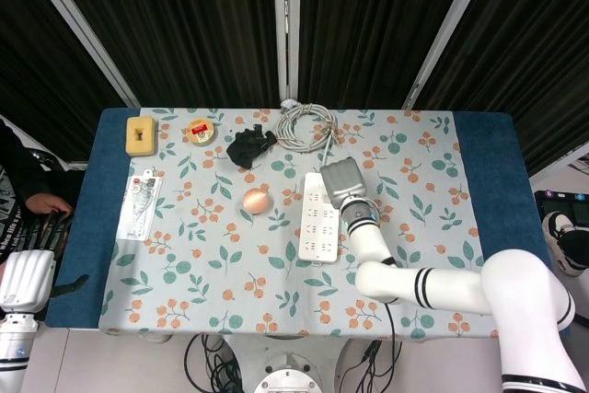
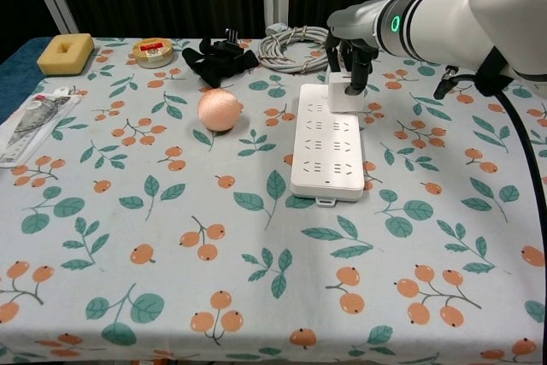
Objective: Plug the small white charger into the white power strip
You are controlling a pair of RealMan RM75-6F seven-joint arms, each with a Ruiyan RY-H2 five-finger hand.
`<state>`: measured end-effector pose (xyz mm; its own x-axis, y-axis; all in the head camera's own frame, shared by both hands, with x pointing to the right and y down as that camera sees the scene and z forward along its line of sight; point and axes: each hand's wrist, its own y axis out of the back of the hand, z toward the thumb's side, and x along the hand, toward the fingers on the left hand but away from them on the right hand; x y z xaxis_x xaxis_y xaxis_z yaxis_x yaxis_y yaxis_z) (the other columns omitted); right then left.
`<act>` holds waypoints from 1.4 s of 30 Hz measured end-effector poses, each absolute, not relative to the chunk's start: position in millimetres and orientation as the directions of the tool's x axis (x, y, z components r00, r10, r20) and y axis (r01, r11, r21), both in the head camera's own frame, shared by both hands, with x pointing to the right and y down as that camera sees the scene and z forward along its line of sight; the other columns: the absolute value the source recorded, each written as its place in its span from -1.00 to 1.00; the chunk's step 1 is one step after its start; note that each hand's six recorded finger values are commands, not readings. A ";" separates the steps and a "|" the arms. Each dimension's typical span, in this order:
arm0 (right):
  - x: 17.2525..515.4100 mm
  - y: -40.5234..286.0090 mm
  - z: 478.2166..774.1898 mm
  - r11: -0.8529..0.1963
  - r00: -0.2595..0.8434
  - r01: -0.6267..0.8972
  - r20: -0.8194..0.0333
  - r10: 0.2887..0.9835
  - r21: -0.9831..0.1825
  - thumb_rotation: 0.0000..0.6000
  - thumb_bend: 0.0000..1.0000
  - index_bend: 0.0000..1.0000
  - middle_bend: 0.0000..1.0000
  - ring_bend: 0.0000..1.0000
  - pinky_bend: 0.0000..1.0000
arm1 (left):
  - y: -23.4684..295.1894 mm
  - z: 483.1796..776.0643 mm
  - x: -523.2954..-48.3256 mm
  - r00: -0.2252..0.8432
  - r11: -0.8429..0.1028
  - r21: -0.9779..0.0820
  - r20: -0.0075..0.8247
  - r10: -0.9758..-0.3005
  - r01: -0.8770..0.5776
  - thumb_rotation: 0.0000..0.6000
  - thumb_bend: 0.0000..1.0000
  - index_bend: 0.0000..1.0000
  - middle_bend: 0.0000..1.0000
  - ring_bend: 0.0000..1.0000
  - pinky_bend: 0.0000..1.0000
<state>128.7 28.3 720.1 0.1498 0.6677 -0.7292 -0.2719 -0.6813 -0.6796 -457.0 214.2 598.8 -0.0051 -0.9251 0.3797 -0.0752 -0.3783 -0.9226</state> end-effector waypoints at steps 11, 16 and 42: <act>128.7 32.8 723.5 -0.681 0.145 -0.279 -0.731 0.667 -0.677 1.00 0.29 0.54 0.44 -0.05 -0.41 | 215.2 600.2 -458.8 -0.007 -0.378 -0.922 0.380 -0.925 -0.080 1.00 -1.00 -0.85 -0.92 -1.00 -1.00; 130.8 34.0 720.9 -0.679 0.145 -0.274 -0.727 0.671 -0.681 1.00 0.11 0.26 0.26 -0.08 -0.47 | 214.4 600.0 -458.0 -0.001 -0.377 -0.923 0.378 -0.926 -0.079 1.00 -1.00 -0.85 -0.92 -1.00 -1.00; 162.8 36.7 686.2 -0.691 0.182 -0.128 -0.702 0.689 -0.711 1.00 -0.37 -0.67 -0.35 -0.48 -0.56 | 210.4 591.9 -452.8 0.015 -0.358 -0.931 0.357 -0.934 -0.068 1.00 -1.00 -0.85 -0.92 -1.00 -1.00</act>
